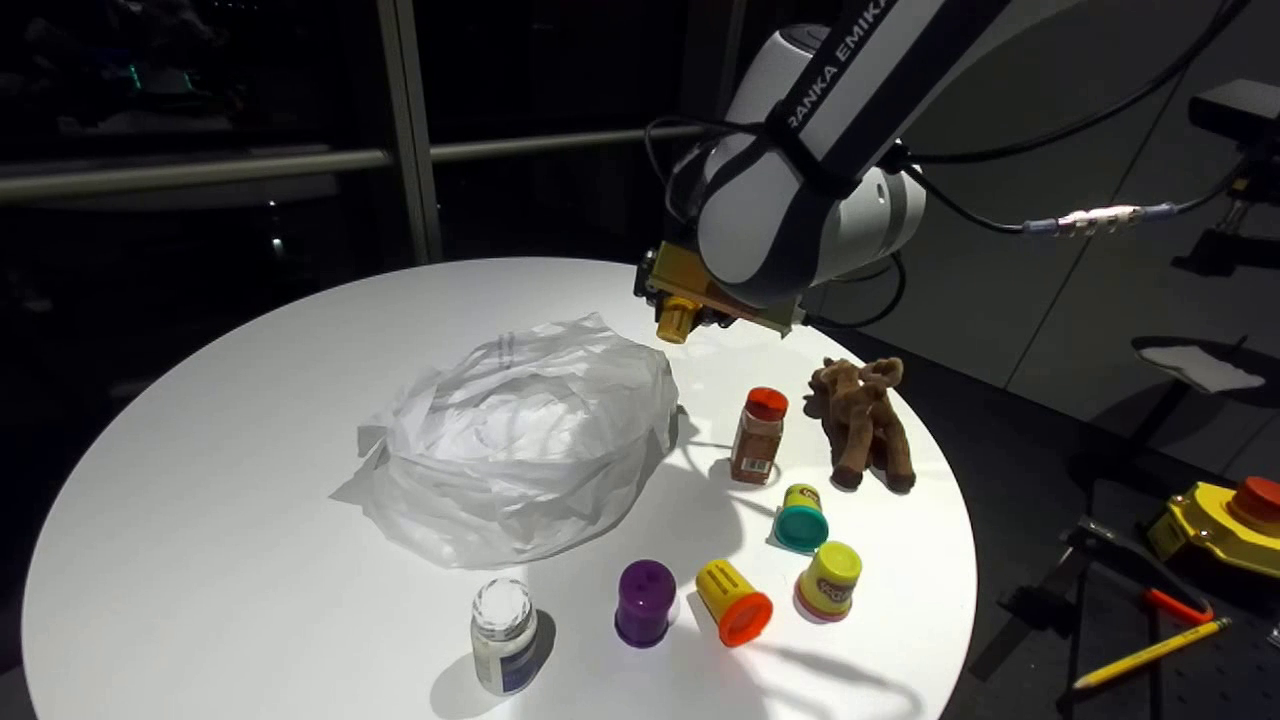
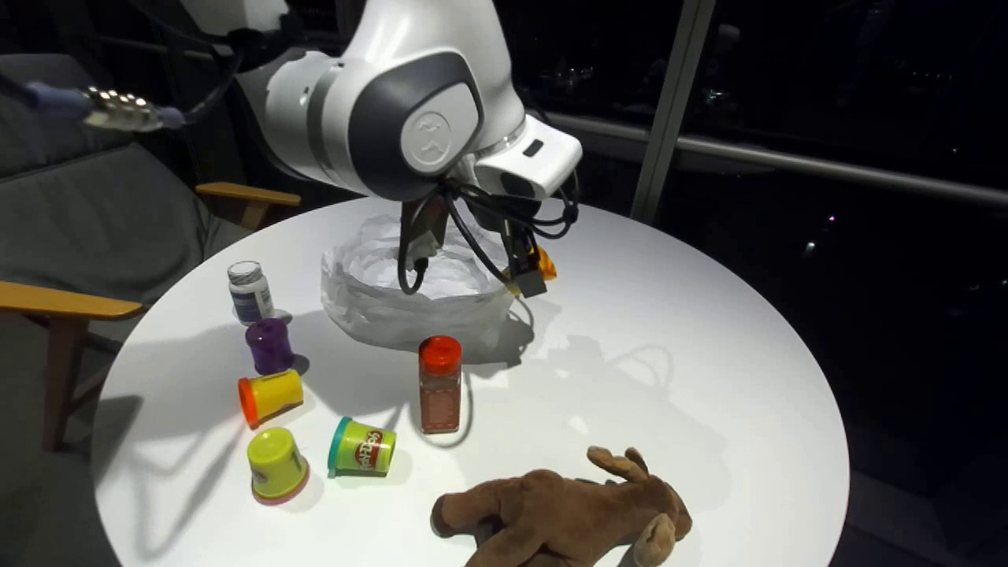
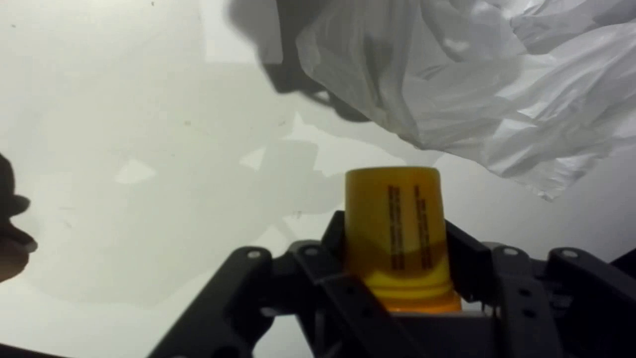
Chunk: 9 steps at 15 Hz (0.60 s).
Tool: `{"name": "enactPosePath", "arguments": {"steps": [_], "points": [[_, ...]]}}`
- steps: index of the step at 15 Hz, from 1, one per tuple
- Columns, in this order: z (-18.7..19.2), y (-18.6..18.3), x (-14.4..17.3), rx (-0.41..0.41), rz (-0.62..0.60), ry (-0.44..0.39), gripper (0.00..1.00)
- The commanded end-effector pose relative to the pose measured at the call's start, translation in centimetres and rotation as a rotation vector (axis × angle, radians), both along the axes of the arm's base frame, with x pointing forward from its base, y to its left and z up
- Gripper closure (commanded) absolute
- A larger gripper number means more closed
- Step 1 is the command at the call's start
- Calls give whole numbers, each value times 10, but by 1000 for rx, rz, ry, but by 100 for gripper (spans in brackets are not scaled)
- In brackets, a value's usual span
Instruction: Pick up all the objects from the table and put them on the plastic
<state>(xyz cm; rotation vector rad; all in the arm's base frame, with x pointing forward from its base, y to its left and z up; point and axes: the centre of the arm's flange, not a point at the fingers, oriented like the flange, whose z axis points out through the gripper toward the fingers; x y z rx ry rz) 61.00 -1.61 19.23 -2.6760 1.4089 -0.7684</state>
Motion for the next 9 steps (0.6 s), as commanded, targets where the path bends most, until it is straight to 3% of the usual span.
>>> {"name": "enactPosePath", "arguments": {"steps": [1,5,9], "points": [[33,36,-1,-93,65,25,83],[22,71,13,-112,272,179,83],[10,97,39,-125,466,197,83]]}}
